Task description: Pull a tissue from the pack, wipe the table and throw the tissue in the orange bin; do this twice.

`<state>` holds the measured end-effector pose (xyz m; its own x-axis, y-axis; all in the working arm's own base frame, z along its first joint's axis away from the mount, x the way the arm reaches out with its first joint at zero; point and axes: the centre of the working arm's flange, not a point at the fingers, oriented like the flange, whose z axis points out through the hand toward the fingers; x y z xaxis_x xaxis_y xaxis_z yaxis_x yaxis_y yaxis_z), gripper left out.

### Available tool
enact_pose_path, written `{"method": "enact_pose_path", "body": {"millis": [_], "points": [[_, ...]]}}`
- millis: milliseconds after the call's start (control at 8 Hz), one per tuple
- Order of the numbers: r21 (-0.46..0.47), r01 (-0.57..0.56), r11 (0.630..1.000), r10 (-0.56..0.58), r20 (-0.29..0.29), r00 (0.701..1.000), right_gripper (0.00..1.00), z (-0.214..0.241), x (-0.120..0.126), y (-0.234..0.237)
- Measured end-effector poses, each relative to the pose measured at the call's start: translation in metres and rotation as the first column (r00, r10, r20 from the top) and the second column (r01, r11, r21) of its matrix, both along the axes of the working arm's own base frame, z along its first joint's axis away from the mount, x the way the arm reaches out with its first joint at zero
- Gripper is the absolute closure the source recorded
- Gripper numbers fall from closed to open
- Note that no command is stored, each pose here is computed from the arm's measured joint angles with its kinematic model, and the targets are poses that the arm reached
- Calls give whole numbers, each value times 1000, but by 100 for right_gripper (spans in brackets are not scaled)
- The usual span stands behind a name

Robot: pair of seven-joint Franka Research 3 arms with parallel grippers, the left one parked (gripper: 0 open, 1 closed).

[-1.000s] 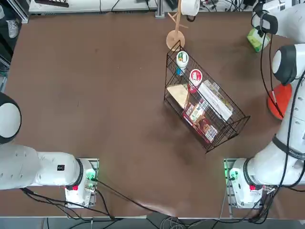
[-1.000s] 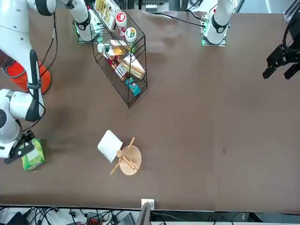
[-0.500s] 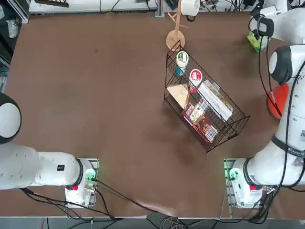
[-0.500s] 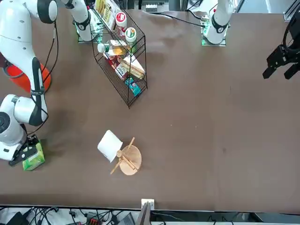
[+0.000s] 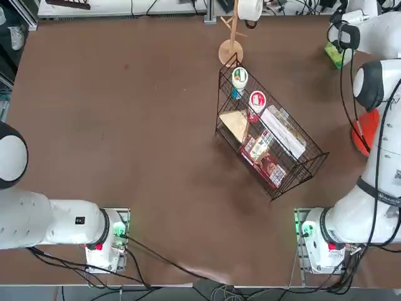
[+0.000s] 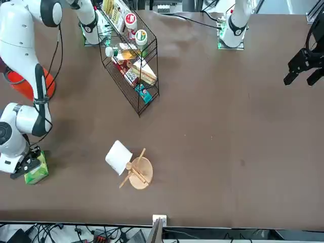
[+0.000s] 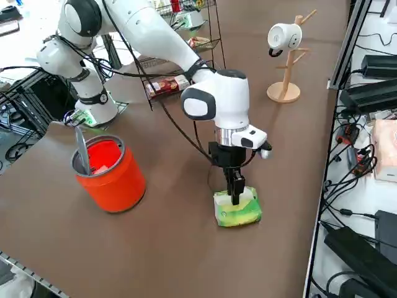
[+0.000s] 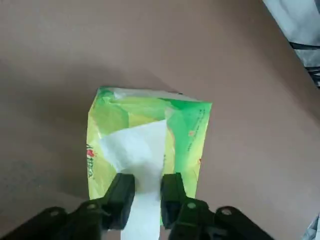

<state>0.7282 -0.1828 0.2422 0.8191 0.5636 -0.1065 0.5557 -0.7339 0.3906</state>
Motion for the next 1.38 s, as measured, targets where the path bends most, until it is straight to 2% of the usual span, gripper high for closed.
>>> {"method": "enact_pose_path", "body": {"millis": [125,250,625,1125,1375], "points": [[-1,-3,1000,3,4,1000,88,2,1,0],[-3,-4,1000,4,8,1000,96,5,3,0],[-7,-1,1000,1,1,1000,99,18,7,0],[-12,0,1000,0,-30,1000,99,66,11,0],[1,37,999,-37,-88,995,99,101,2,3]]}}
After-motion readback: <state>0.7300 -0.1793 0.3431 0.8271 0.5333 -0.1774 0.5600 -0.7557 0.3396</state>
